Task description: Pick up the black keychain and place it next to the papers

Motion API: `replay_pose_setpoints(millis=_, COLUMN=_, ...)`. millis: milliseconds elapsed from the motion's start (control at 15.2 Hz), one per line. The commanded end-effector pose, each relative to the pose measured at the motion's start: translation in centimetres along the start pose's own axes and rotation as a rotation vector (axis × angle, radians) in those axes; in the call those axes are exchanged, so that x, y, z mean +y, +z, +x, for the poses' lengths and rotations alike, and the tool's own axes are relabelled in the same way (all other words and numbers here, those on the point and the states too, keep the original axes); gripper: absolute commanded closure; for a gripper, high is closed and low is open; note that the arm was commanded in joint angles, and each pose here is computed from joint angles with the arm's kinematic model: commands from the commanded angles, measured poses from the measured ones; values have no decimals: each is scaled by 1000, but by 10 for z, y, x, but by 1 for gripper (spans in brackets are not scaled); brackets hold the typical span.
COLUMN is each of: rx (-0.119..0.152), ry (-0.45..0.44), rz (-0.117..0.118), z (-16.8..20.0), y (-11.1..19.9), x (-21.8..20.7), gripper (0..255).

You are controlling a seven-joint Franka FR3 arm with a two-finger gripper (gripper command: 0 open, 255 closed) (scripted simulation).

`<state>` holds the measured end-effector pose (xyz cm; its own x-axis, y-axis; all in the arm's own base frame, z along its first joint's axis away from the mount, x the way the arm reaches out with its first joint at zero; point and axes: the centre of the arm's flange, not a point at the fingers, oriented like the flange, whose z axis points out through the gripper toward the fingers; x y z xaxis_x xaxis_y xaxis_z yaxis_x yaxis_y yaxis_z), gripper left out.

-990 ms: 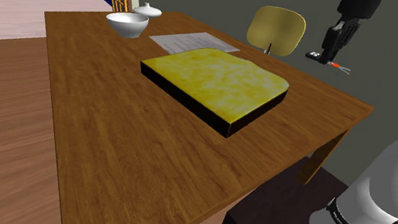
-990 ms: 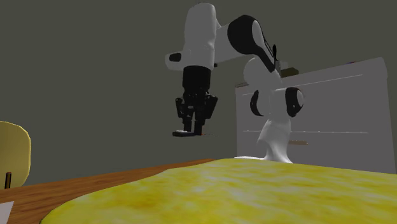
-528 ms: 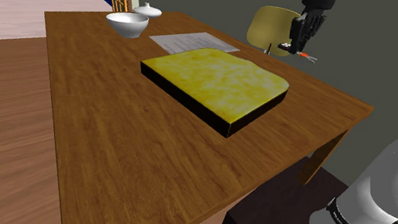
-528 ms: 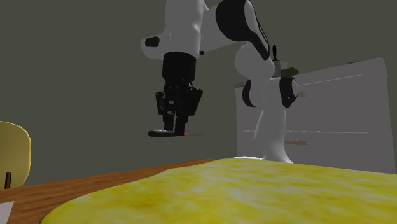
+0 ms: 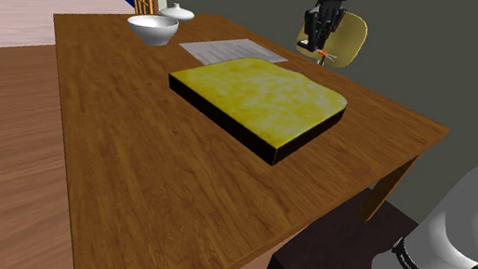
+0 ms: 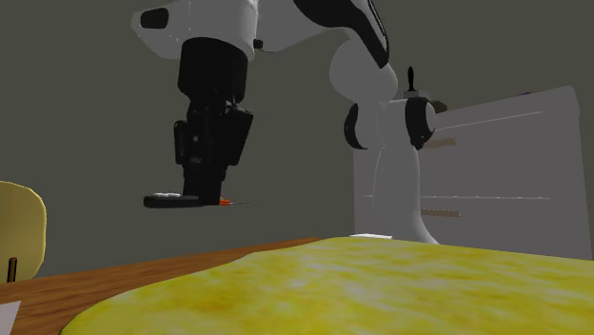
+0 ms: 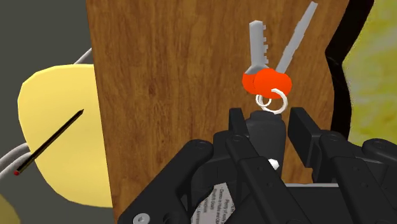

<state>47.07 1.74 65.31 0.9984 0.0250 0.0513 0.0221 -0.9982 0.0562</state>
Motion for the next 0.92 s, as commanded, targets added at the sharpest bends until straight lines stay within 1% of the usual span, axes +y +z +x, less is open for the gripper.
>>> replay_pose_setpoints(millis=0, rx=0, ry=0, rz=0, z=23, y=1, x=-8, gripper=255)
replay_pose_setpoints(millis=330, rx=0, ry=0, rz=0, z=87, y=2, x=-26, gripper=255)
replay_pose_setpoints(millis=396, rx=0, ry=0, rz=0, z=90, y=3, x=-27, gripper=255)
replay_pose_setpoints(millis=858, rx=0, ry=0, rz=0, z=88, y=39, x=-29, gripper=255)
